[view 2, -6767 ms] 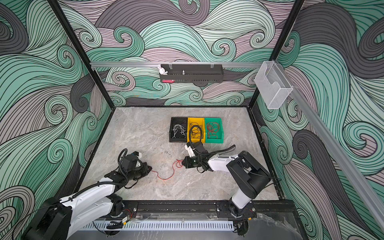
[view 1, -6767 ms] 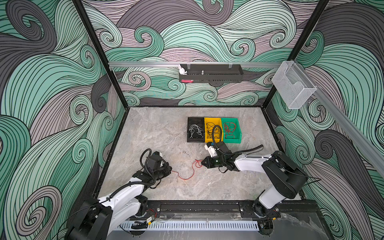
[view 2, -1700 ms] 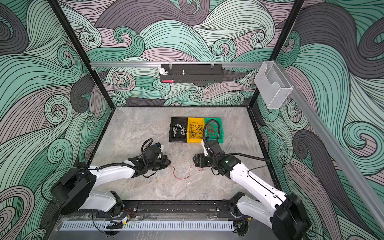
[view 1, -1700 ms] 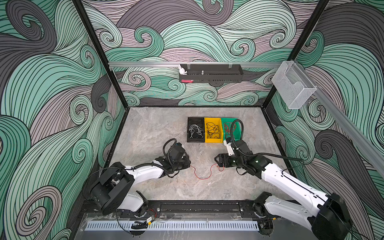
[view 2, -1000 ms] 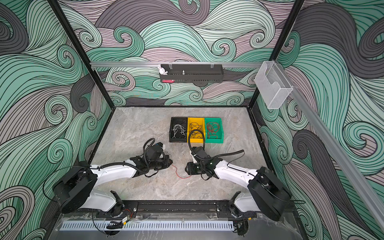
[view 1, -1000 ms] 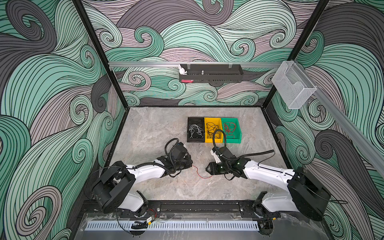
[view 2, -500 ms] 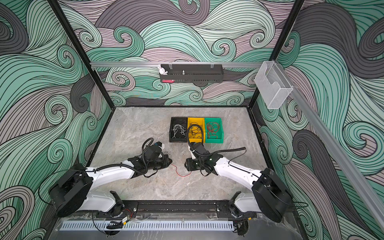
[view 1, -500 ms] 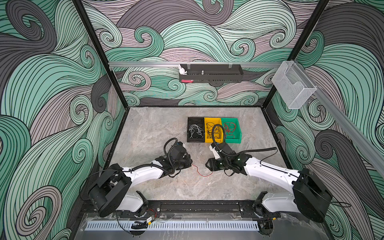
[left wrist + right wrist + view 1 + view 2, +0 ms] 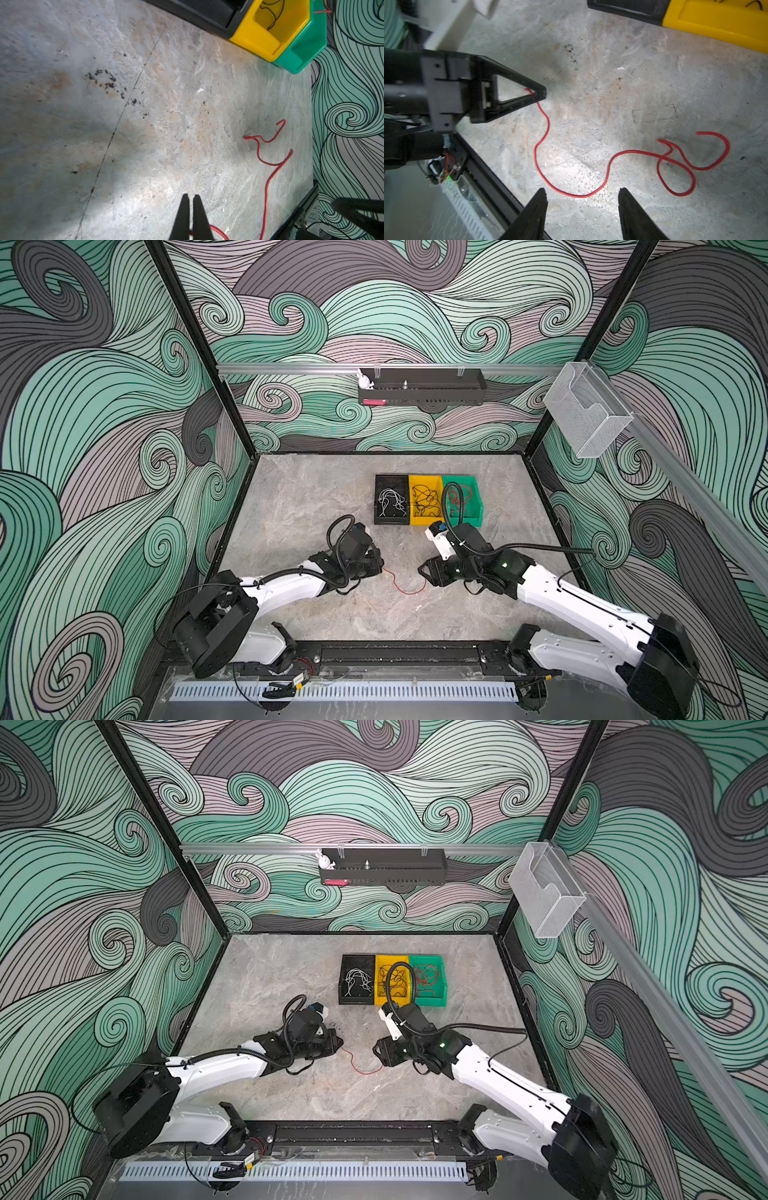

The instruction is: Untangle the cables

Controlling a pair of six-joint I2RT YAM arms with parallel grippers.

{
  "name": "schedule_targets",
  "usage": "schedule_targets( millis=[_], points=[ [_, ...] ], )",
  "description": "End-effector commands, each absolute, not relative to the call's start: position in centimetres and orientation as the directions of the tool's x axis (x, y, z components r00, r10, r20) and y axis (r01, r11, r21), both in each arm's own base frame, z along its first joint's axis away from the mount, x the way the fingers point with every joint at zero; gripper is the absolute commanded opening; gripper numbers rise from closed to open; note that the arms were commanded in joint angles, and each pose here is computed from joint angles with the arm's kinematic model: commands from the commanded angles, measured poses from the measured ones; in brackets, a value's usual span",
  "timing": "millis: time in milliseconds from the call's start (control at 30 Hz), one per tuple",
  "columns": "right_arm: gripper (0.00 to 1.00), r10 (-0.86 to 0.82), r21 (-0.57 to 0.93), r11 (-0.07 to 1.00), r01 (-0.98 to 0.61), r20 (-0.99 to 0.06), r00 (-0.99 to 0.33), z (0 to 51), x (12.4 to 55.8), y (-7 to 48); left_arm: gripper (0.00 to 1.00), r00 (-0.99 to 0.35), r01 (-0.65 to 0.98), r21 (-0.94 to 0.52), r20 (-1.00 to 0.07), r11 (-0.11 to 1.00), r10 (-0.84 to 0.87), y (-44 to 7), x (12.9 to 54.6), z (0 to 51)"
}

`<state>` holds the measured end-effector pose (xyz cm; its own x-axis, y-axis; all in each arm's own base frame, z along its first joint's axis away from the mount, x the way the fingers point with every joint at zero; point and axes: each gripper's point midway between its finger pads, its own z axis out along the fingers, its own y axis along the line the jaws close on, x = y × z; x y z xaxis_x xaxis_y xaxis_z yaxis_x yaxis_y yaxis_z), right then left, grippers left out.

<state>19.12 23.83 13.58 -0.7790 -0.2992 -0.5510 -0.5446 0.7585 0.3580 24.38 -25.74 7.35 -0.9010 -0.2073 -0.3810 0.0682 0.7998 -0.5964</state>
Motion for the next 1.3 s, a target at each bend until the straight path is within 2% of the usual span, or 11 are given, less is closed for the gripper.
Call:
schedule_targets(
  millis=[0, 333, 567, 667, 900, 1000, 1100, 1133, 1167, 1267],
  points=[
    [0.57, -0.35, 0.393, 0.697, -0.6, -0.543, -0.763, 13.7, 18.2, 25.2, 0.0, -0.894, 0.138, -0.634, -0.41, 0.761, -0.18, -27.2, 24.6, 10.4],
    [0.56, -0.294, 0.615, 0.541, -0.573, -0.5, -0.815, 13.3, 18.1, 31.1, 0.0, -0.843, 0.307, -0.647, -0.525, 0.698, -0.116, -28.4, 24.2, 14.1],
    [0.52, -0.281, 0.648, 0.551, -0.526, -0.45, -0.848, 12.0, 18.2, 31.8, 0.0, -0.815, 0.346, -0.65, -0.565, 0.676, -0.126, -28.1, 24.0, 15.0],
    [0.44, -0.277, 0.678, 0.529, -0.51, -0.43, -0.859, 11.8, 18.0, 32.2, 0.0, -0.807, 0.354, -0.653, -0.575, 0.669, -0.133, -28.2, 24.1, 15.3],
    [0.17, -0.261, 0.681, 0.53, -0.505, -0.436, -0.862, 12.1, 18.1, 32.2, 0.01, -0.797, 0.372, -0.637, -0.592, 0.675, -0.12, -28.0, 24.0, 15.4],
    [0.11, -0.248, 0.668, 0.55, -0.502, -0.443, -0.862, 12.1, 18.6, 31.8, 0.01, -0.794, 0.376, -0.636, -0.596, 0.673, -0.119, -28.0, 24.0, 15.6],
    [0.14, -0.25, 0.672, 0.543, -0.503, -0.443, -0.861, 12.2, 18.7, 31.8, 0.0, -0.787, 0.392, -0.633, -0.607, 0.668, -0.113, -28.1, 24.0, 15.9],
    [0.2, -0.254, 0.672, 0.544, -0.503, -0.439, -0.862, 12.1, 18.7, 31.8, 0.0, -0.784, 0.397, -0.632, -0.611, 0.665, -0.112, -28.1, 24.0, 16.1],
    [0.31, -0.261, 0.668, 0.547, -0.504, -0.436, -0.861, 12.0, 18.7, 31.7, 0.0, -0.783, 0.401, -0.63, -0.613, 0.665, -0.108, -28.1, 23.9, 16.1],
    [0.41, -0.264, 0.656, 0.558, -0.508, -0.44, -0.858, 12.0, 18.9, 31.3, 0.0, -0.773, 0.426, -0.619, -0.628, 0.66, -0.089, -28.2, 23.7, 16.3]
  ],
)
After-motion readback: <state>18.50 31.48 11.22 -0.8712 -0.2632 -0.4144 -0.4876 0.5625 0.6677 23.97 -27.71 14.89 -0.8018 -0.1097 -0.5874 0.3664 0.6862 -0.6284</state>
